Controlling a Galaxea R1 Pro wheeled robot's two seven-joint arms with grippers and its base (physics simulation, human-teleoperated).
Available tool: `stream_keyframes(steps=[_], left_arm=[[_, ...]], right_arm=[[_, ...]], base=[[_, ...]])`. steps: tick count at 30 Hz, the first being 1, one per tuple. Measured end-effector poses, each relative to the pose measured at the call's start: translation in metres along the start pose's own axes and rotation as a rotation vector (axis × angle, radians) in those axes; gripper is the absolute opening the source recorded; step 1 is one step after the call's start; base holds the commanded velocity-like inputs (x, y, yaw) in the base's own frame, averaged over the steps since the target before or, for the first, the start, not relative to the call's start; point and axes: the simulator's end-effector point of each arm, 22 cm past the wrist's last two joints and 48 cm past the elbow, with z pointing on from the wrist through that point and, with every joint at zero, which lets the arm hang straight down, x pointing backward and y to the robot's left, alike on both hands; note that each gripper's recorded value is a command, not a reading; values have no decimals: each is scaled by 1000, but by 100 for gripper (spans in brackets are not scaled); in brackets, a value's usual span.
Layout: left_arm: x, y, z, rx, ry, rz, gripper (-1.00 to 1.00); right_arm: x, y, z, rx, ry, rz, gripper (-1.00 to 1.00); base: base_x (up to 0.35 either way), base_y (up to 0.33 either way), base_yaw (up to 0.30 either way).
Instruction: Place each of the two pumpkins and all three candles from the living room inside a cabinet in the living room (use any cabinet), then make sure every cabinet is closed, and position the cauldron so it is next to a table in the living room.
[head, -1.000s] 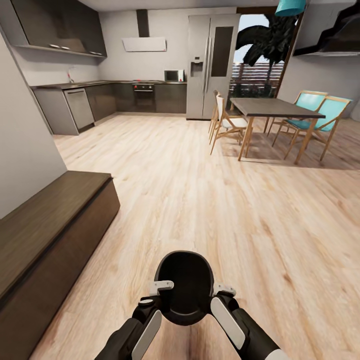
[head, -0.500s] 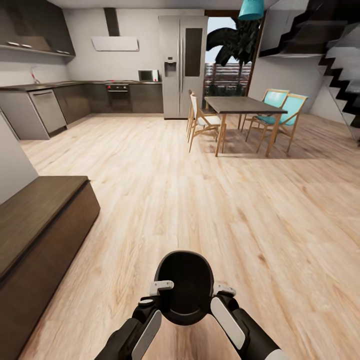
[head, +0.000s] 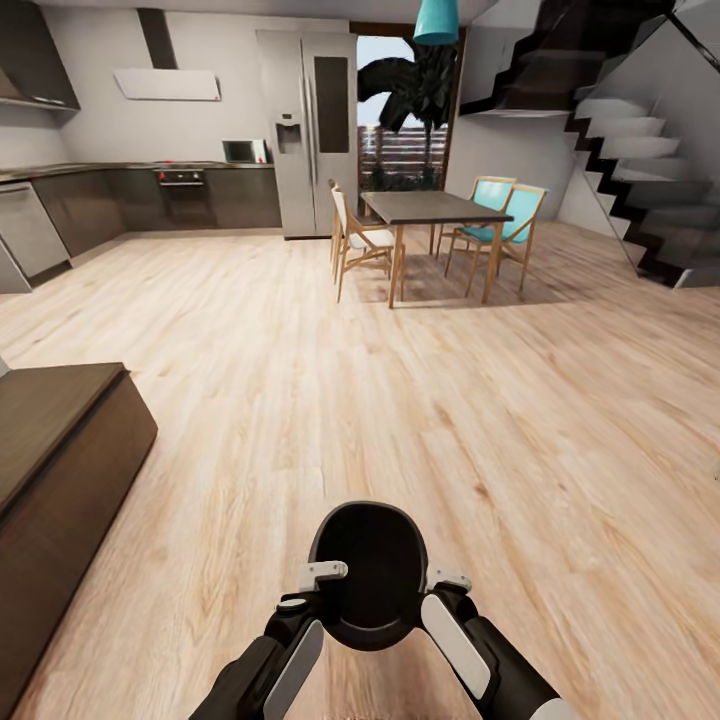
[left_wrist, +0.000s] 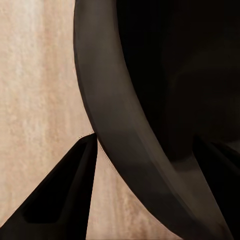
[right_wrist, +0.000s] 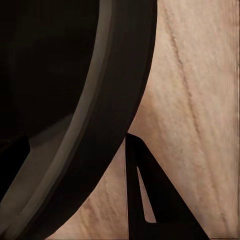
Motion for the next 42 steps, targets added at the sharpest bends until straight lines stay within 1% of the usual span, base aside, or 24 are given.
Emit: stream_keyframes(steps=[42], left_arm=[[0, 0, 0, 0, -1, -1, -100]], right_arm=[[0, 0, 0, 0, -1, -1, -100]], base=[[-3, 0, -273]])
